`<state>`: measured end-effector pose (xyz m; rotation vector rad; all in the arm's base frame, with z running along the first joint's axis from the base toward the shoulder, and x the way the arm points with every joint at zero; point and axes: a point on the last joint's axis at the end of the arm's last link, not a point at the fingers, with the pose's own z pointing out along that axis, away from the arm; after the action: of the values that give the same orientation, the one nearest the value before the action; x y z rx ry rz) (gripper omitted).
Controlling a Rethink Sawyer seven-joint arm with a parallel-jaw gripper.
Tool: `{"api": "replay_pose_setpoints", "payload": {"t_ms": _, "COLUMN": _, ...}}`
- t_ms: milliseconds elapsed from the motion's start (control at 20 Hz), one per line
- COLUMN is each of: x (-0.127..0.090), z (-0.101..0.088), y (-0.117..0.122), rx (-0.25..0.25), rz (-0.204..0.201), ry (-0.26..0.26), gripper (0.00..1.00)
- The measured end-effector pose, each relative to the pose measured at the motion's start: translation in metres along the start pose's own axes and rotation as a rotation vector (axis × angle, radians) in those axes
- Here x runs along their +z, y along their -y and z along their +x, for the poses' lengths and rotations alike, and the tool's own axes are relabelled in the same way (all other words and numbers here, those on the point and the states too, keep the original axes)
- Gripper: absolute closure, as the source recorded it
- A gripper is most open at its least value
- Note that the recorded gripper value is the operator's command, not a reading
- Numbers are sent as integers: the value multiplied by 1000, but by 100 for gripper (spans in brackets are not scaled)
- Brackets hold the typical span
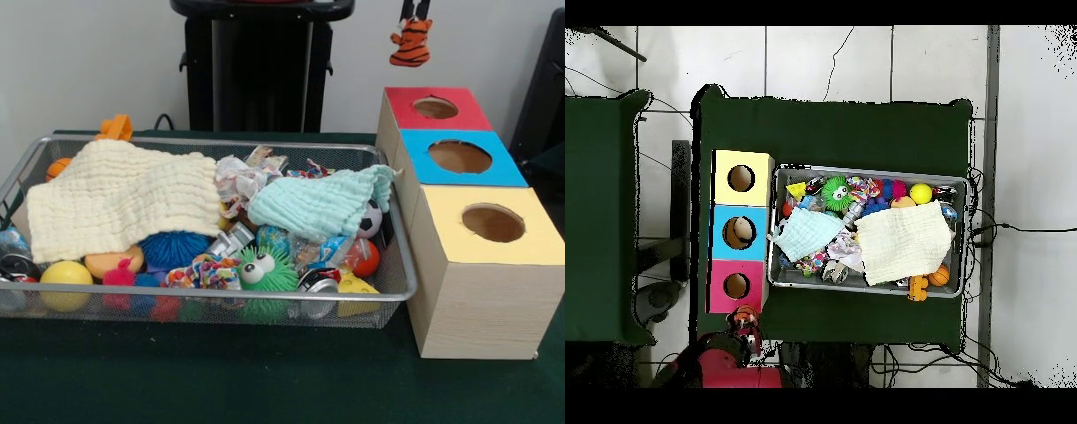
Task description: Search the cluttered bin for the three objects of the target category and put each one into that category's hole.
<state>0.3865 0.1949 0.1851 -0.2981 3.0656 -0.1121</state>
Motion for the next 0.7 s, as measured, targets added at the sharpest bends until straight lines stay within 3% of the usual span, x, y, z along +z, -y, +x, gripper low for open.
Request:
{"api": "replay_pose_setpoints", "payload": {"t_ms": 300, "x": 0, "z": -1, "y": -4, "rx": 19, "rz": 10, "ry": 3, "gripper": 100}}
{"api": "replay_pose_setpoints", "payload": {"t_ms": 700, "x": -1, "z": -14, "y": -12, "rx": 7, "rz": 18, "ry": 26, "gripper": 100}}
